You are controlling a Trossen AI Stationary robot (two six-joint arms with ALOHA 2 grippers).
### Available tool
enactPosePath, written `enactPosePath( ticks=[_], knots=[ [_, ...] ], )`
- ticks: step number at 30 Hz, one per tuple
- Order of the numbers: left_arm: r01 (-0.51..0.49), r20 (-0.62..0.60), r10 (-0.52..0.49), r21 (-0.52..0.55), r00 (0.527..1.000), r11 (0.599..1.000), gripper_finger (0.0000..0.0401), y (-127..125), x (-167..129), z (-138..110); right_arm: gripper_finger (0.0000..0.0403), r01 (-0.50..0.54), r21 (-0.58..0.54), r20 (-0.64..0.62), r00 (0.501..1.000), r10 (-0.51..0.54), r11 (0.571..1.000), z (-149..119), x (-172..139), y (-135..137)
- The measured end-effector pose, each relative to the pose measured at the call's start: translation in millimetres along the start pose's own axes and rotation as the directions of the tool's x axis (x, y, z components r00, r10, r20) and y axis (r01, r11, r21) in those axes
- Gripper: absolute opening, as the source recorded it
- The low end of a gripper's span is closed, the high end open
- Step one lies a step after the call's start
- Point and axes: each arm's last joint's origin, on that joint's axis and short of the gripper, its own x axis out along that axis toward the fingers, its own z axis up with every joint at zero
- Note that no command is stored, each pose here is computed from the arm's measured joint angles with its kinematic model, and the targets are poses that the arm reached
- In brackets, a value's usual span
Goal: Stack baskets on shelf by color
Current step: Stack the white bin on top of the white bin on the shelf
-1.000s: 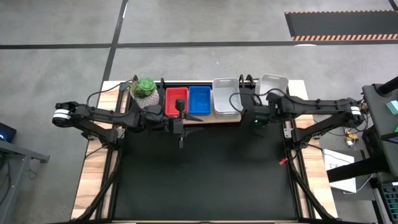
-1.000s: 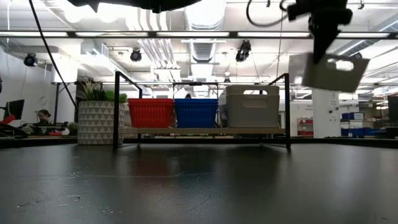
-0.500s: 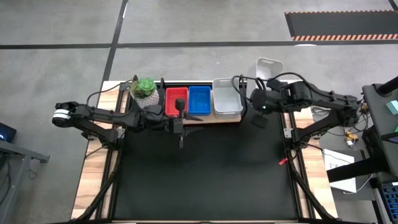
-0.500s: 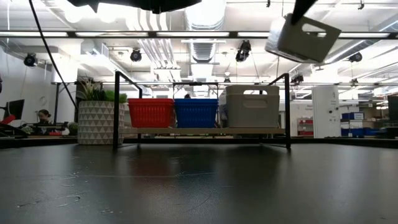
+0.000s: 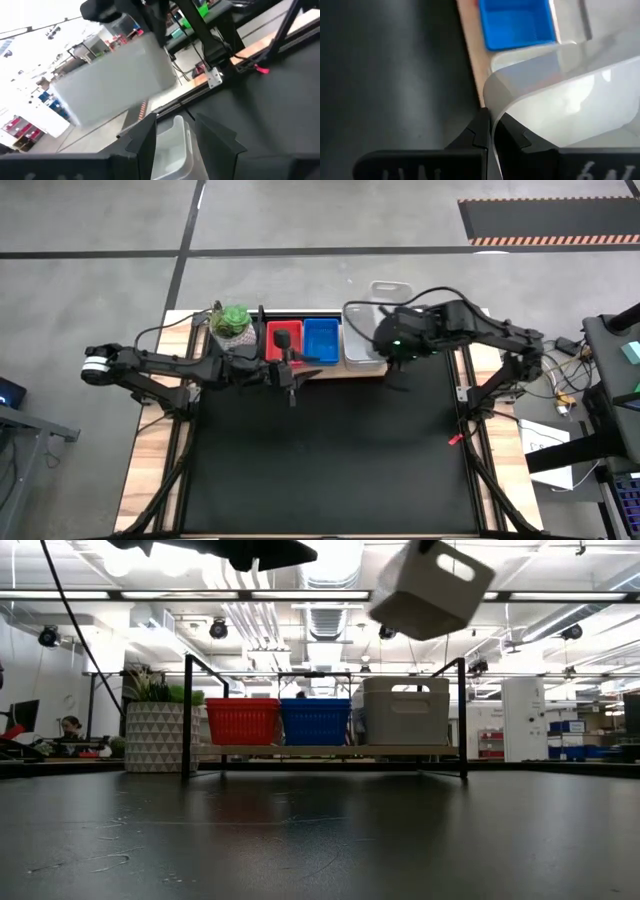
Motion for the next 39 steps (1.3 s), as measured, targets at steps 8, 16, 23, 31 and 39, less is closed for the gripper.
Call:
enactPosePath(
  ticks=[8, 16, 23, 31, 39],
  knots=[
    [0.008, -0.009, -0.008, 0.000, 1.000, 1.000, 0.0120, 2.0, -5.2, 1.5, 0.0009, -0.115, -0.014, -0.070, 0.991, 0.114, 0.993, 38.0, 44.3, -11.3],
    [0.018, -0.022, -0.018, 0.003, 1.000, 1.000, 0.0120, 0.0, -12.4, -3.6, 0.0009, -0.128, 0.103, -0.135, 0.981, 0.141, 0.986, 50.5, 81.5, -42.5],
    [0.000, 0.003, 0.000, -0.003, 1.000, 1.000, 0.0120, 1.2, -21.2, -4.6, 0.0008, -0.120, 0.167, -0.156, 0.977, 0.146, 0.979, 49.1, 91.6, -59.2],
    [-0.003, 0.008, 0.003, -0.004, 1.000, 1.000, 0.0120, 1.6, -25.0, -5.3, 0.0008, -0.118, 0.165, -0.195, 0.969, 0.150, 0.979, 51.8, 109.8, -63.9],
    [-0.002, 0.006, 0.002, -0.003, 1.000, 1.000, 0.0120, 1.4, -24.9, -5.6, 0.0008, -0.115, 0.175, -0.234, 0.960, 0.155, 0.978, 54.2, 127.9, -66.3]
  ],
)
